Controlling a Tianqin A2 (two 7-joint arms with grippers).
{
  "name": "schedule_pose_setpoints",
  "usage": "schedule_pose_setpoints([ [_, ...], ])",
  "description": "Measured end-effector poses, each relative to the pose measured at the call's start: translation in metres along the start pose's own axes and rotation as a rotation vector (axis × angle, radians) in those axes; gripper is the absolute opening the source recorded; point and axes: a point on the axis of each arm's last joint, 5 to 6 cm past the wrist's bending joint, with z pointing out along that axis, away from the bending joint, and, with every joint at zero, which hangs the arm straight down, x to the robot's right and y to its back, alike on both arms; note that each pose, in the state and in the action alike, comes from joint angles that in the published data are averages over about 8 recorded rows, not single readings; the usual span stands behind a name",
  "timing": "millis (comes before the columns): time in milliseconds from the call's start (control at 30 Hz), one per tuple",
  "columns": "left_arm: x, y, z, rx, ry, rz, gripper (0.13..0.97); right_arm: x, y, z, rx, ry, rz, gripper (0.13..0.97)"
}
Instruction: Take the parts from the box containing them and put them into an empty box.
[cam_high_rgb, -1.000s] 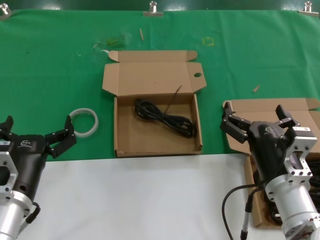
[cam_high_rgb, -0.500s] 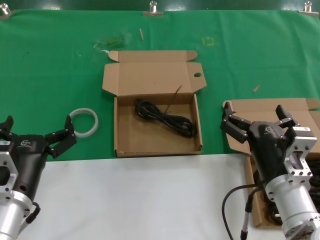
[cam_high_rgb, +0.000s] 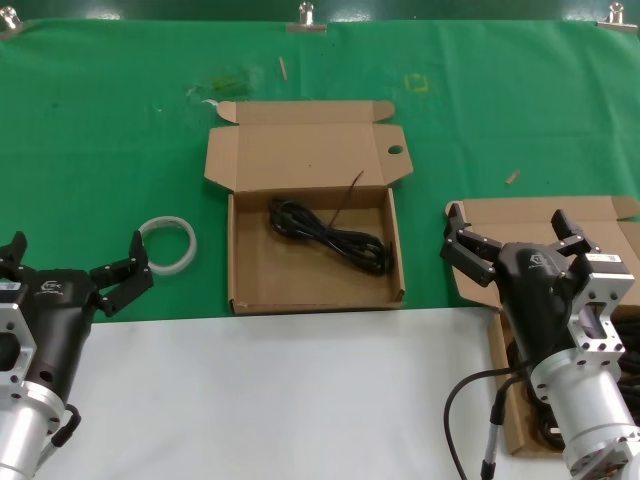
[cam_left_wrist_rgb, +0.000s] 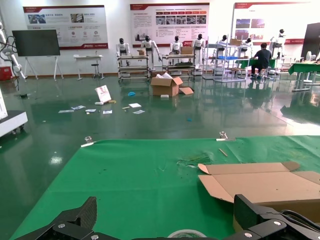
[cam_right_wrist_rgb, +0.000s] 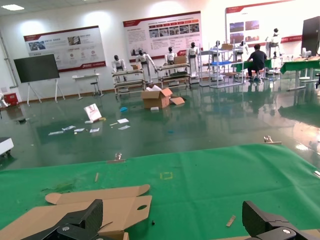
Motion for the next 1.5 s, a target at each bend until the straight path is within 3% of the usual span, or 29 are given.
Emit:
schedule_pose_setpoints([
  [1500,0.0000,0.0000,0.0000,0.000,0.000,0.000,0.965,0.0000,0.0000,0.0000,0.000,0.000,0.000,0.966],
])
